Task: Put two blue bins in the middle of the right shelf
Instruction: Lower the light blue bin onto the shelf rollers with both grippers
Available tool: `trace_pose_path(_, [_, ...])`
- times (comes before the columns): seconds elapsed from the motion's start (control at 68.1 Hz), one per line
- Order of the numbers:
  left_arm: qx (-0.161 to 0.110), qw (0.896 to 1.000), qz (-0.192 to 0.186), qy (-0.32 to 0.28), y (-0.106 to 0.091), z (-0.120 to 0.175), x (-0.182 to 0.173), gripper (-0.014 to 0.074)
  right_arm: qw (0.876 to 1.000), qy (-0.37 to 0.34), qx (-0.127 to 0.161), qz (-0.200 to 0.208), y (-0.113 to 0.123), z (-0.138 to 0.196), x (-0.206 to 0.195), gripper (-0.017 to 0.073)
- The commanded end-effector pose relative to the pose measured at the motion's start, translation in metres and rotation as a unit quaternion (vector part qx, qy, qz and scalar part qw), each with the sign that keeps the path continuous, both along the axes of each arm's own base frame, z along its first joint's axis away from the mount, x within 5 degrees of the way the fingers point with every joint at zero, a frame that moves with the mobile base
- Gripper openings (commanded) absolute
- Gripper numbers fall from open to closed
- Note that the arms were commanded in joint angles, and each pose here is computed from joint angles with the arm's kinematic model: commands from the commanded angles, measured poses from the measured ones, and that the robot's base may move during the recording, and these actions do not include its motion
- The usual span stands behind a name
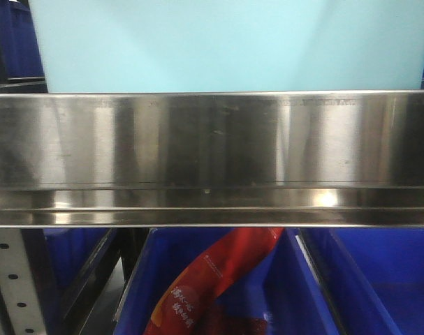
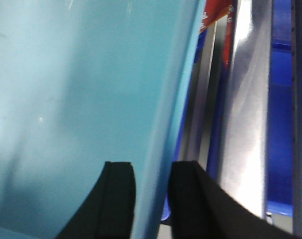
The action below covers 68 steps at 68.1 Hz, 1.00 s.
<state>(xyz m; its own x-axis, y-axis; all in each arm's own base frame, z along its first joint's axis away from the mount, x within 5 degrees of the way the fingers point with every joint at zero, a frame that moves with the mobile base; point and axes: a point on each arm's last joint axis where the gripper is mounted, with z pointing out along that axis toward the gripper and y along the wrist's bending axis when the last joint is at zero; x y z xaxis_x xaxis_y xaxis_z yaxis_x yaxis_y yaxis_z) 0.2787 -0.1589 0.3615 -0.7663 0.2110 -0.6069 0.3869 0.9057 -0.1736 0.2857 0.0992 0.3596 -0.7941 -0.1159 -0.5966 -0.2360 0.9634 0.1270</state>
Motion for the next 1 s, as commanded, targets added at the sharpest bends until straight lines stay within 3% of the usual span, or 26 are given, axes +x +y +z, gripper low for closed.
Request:
trace_pose_path(0.0, [-0.023, 1.0, -0.006, -0.018, -0.003, 0.01, -0.004, 0.0276, 1.0, -0.018, -0.008, -0.007, -0.003, 0.002, 0.004, 0.0237])
trace_pose_path(0.118, [-0.023, 1.0, -0.006, -0.018, -0.003, 0.011, -0.004, 0.048, 1.0, -0.025, -0.006, -0.007, -0.004, 0.006, 0.001, 0.0481])
trace_pose_path(0.206, [-0.026, 0.999, -0.006, -0.024, -0.001, 0.015, -0.007, 0.0575, 0.999, -0.036, -0.002, -0.007, -0.005, 0.014, -0.001, 0.0564])
trace_pose_path(0.352, [-0.041, 0.998, -0.007, -0.053, 0.006, 0.036, -0.021, 0.0601, 0.996, -0.084, 0.011, -0.008, -0.01, 0.043, -0.014, 0.053])
trace_pose_path(0.499, [-0.068, 0.992, -0.008, -0.104, 0.021, 0.07, -0.046, 0.0582, 0.989, -0.144, 0.014, -0.011, -0.019, 0.076, -0.037, 0.0404])
trace_pose_path(0.632, [-0.078, 0.984, -0.005, -0.162, 0.041, 0.099, -0.078, 0.0447, 0.983, -0.181, 0.007, -0.015, -0.031, 0.097, -0.065, 0.0179])
trace_pose_path(0.69, [-0.073, 0.979, -0.002, -0.188, 0.051, 0.109, -0.091, 0.033, 0.981, -0.191, 0.003, -0.017, -0.035, 0.103, -0.075, 0.0058])
trace_pose_path(0.823, [-0.06, 0.969, 0.016, -0.238, 0.076, 0.12, -0.121, -0.0032, 0.976, -0.217, -0.009, -0.022, -0.046, 0.105, -0.098, -0.0162])
trace_pose_path(0.867, [-0.056, 0.966, 0.025, -0.25, 0.085, 0.121, -0.13, -0.0111, 0.975, -0.222, -0.01, -0.023, -0.048, 0.1, -0.103, -0.0162])
trace_pose_path(0.984, [-0.042, 0.96, 0.06, -0.269, 0.106, 0.111, -0.149, -0.0111, 0.973, -0.231, -0.009, -0.021, -0.053, 0.082, -0.12, -0.016])
